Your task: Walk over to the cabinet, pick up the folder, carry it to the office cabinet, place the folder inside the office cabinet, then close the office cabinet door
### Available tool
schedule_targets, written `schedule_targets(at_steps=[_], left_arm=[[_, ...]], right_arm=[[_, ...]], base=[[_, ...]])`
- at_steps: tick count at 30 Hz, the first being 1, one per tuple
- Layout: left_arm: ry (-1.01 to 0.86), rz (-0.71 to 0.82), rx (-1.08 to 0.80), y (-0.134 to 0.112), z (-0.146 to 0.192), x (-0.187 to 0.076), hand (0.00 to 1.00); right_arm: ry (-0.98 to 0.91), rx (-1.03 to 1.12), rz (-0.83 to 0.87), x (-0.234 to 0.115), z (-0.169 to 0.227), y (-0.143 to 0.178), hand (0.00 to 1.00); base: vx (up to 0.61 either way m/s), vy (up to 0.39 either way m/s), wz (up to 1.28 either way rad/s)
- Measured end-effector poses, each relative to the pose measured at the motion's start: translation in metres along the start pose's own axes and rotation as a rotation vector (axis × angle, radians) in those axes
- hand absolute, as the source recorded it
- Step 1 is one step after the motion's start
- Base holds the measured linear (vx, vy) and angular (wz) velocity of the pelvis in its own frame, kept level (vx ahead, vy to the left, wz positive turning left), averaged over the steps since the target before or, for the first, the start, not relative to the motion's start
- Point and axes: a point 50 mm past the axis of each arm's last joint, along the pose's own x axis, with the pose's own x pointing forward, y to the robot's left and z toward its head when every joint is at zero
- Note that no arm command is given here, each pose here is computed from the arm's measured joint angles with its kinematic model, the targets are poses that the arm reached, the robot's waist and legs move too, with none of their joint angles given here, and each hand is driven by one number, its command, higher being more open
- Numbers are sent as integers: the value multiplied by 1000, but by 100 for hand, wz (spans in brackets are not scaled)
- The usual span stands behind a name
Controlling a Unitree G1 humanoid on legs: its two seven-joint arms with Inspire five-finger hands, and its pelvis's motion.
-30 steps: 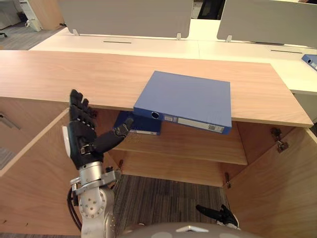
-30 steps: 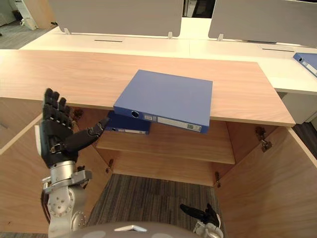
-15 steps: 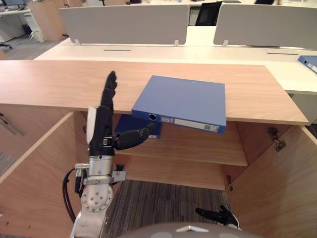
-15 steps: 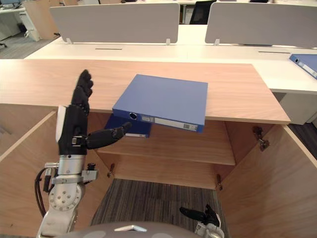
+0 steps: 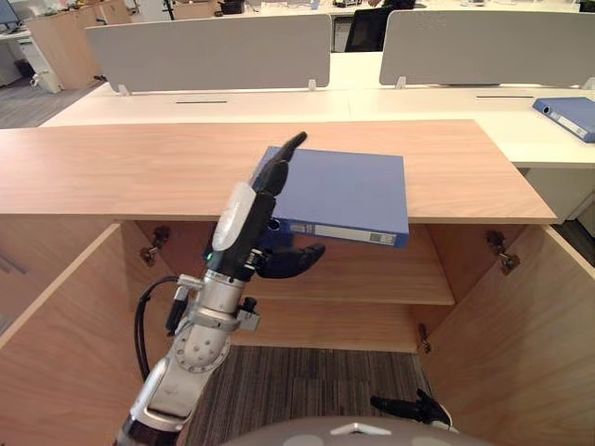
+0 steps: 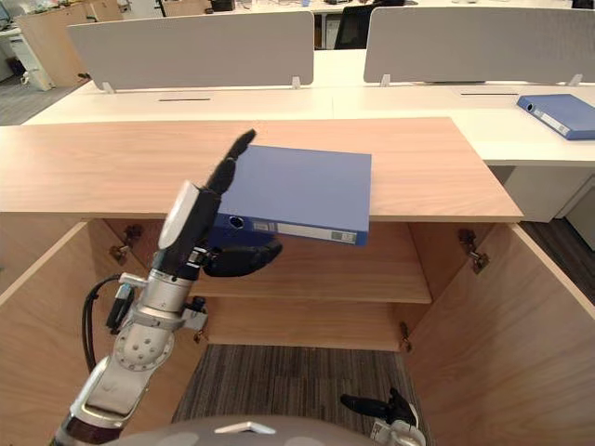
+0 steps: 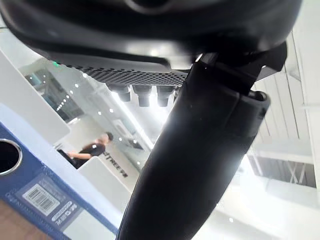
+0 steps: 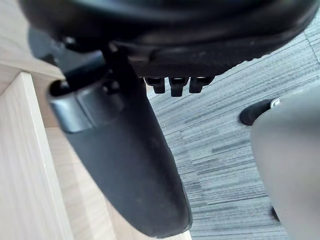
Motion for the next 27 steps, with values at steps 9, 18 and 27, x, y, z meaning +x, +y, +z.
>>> schedule_targets(at_steps=[9, 18, 27], left_arm=[[-1, -168, 147, -23, -15, 0, 100], [67, -146, 312, -30, -35, -5, 100], [93, -66, 349, -39, -35, 0, 0]], right_arm=[[0, -25, -2, 2, 3, -1, 100], [6, -25, -14, 1, 2, -1, 100], [9, -24, -17, 1, 1, -2, 100]], base=[[-34, -19, -3], [-23, -20, 1], [-22, -26, 2]])
